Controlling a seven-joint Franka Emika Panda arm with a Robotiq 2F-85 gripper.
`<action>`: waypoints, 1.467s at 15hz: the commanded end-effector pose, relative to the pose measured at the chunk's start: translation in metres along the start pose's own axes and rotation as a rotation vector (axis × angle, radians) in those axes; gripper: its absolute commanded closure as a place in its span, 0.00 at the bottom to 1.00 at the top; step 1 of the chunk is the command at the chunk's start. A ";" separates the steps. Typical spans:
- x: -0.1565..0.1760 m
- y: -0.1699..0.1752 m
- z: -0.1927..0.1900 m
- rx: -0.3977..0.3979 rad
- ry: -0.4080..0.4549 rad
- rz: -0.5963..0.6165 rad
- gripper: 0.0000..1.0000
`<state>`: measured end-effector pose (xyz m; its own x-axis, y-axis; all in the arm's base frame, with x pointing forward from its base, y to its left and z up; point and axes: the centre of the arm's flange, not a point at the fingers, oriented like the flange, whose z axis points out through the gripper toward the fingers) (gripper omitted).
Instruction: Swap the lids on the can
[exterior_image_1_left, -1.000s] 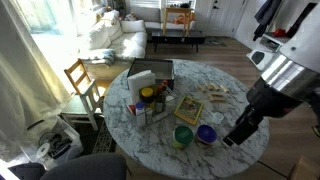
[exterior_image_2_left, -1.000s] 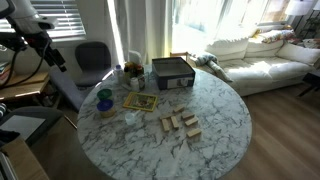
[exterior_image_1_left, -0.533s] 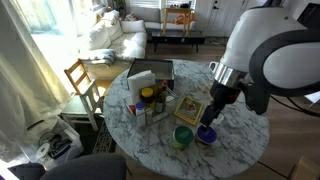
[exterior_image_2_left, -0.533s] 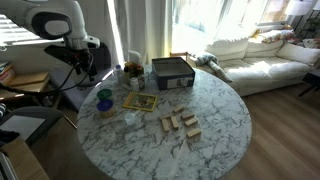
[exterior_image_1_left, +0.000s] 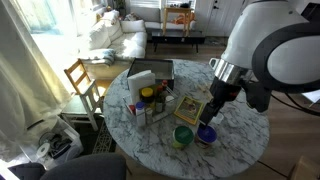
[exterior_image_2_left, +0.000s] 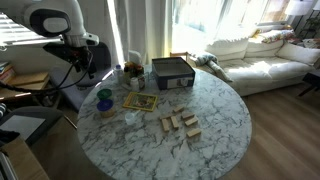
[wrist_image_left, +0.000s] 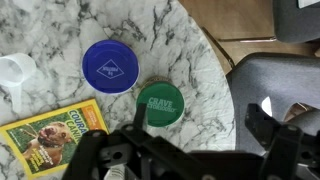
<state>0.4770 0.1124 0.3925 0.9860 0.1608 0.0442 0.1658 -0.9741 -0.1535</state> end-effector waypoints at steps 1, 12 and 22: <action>0.021 0.015 0.020 0.123 -0.019 -0.037 0.00; 0.082 0.103 0.112 0.345 -0.035 -0.171 0.00; 0.101 0.134 0.171 0.512 -0.113 -0.184 0.56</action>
<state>0.5876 0.0273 0.2204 0.9358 0.3522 0.0142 0.2977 -0.7683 -0.5666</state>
